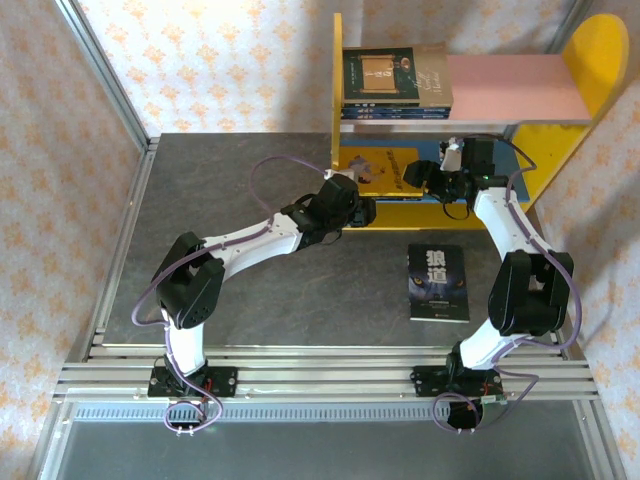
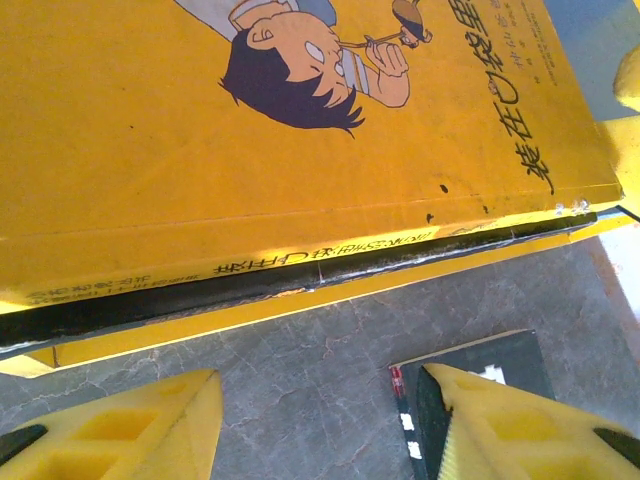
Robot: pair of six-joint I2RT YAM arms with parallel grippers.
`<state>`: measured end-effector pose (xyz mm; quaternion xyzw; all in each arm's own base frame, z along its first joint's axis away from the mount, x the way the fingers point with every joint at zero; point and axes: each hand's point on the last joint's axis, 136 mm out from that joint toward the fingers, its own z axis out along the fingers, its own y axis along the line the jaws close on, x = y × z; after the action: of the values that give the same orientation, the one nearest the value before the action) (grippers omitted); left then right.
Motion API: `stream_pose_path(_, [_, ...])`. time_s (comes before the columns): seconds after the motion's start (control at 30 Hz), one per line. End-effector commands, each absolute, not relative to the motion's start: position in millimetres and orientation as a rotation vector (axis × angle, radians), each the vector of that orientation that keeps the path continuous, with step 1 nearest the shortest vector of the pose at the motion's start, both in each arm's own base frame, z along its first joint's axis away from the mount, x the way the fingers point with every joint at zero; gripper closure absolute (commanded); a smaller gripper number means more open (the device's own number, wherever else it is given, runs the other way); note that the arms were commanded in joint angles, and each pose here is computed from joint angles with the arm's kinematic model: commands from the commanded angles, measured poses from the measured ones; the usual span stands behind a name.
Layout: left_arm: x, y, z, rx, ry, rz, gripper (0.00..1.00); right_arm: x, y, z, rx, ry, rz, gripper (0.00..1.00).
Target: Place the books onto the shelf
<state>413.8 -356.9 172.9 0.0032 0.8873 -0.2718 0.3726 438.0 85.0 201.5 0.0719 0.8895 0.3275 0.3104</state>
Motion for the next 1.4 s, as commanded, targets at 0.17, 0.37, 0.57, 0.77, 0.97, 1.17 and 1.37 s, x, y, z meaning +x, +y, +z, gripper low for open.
stream_pose_path(0.17, [419, -332, 213, -0.028, 2.157, -0.688, 0.45, 444, 85, 207, 0.151, 2.351, 0.79, 0.29])
stream_pose_path(0.37, [408, -315, 230, -0.046, 2.142, -0.656, 0.45, 440, 82, 201, 0.144, 2.372, 0.747, 0.29])
stream_pose_path(0.57, [398, -289, 242, -0.07, 2.13, -0.552, 0.45, 436, 79, 185, 0.145, 2.409, 0.692, 0.31])
stream_pose_path(0.77, [393, -271, 248, -0.087, 2.122, -0.488, 0.44, 431, 72, 171, 0.157, 2.445, 0.631, 0.33])
stream_pose_path(0.97, [392, -267, 244, -0.091, 2.132, -0.472, 0.44, 427, 66, 168, 0.155, 2.465, 0.579, 0.36])
stream_pose_path(1.17, [392, -266, 243, -0.092, 2.135, -0.469, 0.44, 427, 63, 169, 0.158, 2.465, 0.555, 0.39])
stream_pose_path(1.37, [391, -264, 241, -0.093, 2.139, -0.468, 0.44, 428, 63, 169, 0.153, 2.468, 0.552, 0.43])
